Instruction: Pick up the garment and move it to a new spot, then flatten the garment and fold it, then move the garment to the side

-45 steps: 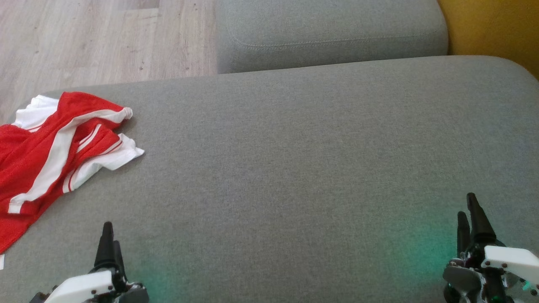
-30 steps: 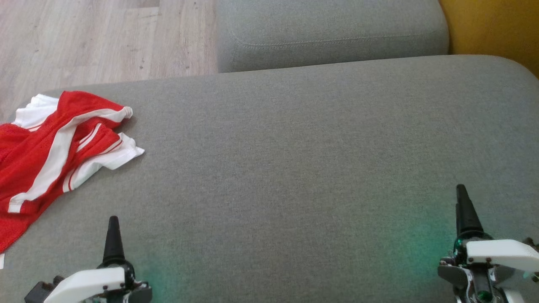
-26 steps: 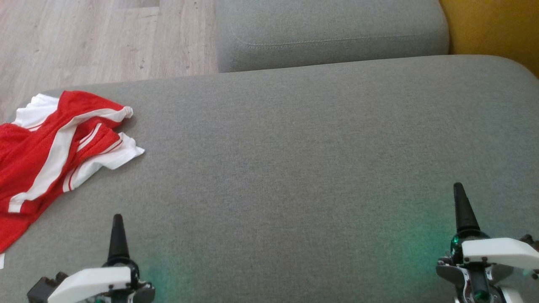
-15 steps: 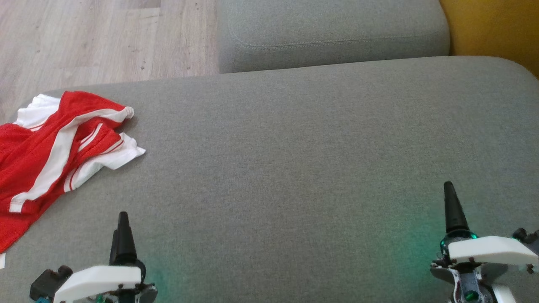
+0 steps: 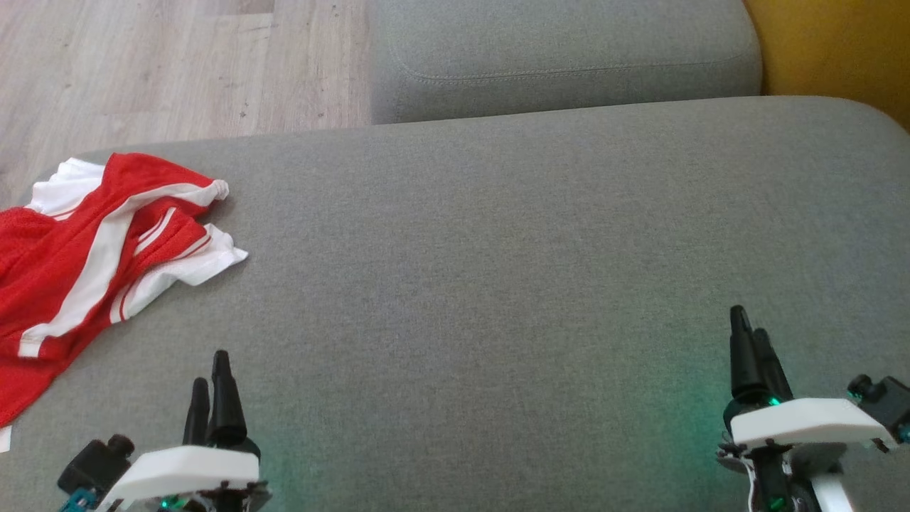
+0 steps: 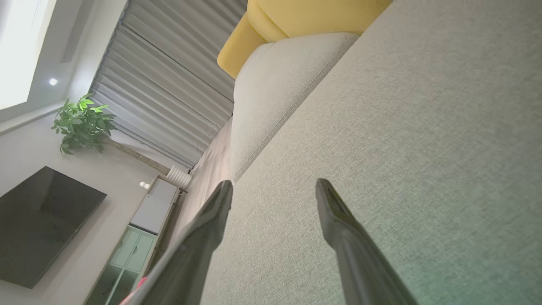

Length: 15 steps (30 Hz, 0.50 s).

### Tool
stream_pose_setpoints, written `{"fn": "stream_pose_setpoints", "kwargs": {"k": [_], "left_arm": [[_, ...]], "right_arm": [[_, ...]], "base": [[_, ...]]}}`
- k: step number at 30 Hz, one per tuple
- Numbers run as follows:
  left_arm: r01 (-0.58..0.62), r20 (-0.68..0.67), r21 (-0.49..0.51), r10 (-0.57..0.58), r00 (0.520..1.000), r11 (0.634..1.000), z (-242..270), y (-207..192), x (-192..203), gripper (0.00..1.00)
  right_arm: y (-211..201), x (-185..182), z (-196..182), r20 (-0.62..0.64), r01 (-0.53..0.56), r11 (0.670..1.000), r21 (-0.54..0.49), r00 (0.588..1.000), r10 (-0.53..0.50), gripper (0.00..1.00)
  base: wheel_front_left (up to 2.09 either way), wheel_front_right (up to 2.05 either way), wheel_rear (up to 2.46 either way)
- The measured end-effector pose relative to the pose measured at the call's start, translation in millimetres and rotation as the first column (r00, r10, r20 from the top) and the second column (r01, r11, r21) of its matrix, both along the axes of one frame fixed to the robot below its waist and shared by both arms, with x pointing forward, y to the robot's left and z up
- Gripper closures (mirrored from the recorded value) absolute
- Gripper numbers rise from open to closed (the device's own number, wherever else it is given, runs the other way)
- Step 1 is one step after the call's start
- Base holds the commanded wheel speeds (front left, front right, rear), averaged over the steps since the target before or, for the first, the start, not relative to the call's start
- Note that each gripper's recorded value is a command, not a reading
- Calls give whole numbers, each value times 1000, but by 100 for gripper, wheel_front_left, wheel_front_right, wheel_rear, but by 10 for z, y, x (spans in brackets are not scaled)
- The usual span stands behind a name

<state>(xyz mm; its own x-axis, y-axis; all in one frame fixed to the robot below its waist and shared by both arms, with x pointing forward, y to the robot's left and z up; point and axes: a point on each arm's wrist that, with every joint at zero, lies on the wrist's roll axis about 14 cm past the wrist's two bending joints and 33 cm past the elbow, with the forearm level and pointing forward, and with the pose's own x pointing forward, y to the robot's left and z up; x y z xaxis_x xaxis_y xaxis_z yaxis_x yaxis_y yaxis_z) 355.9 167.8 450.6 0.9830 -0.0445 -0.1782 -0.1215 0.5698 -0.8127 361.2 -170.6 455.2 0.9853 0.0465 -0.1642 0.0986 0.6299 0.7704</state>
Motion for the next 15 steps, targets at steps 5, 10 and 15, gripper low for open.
{"fn": "stream_pose_setpoints", "kwargs": {"k": [5, 10, 15], "left_arm": [[10, 6, 63, -10, 1000, 998, 3, 4, -10, 0], [16, 22, 138, -19, 1000, 990, 24, 7, -14, 0], [27, 33, 201, -35, 999, 979, 43, -3, -12, 0]], "right_arm": [[22, 8, 27, 16, -14, 998, -69, 1000, 15, 0], [74, 22, 74, 39, -36, 988, -148, 998, 42, 0], [110, 27, 97, 52, -52, 975, -214, 997, 65, 0]], "base": [[0, 0, 0], [0, 0, 0], [0, 0, 0]]}}
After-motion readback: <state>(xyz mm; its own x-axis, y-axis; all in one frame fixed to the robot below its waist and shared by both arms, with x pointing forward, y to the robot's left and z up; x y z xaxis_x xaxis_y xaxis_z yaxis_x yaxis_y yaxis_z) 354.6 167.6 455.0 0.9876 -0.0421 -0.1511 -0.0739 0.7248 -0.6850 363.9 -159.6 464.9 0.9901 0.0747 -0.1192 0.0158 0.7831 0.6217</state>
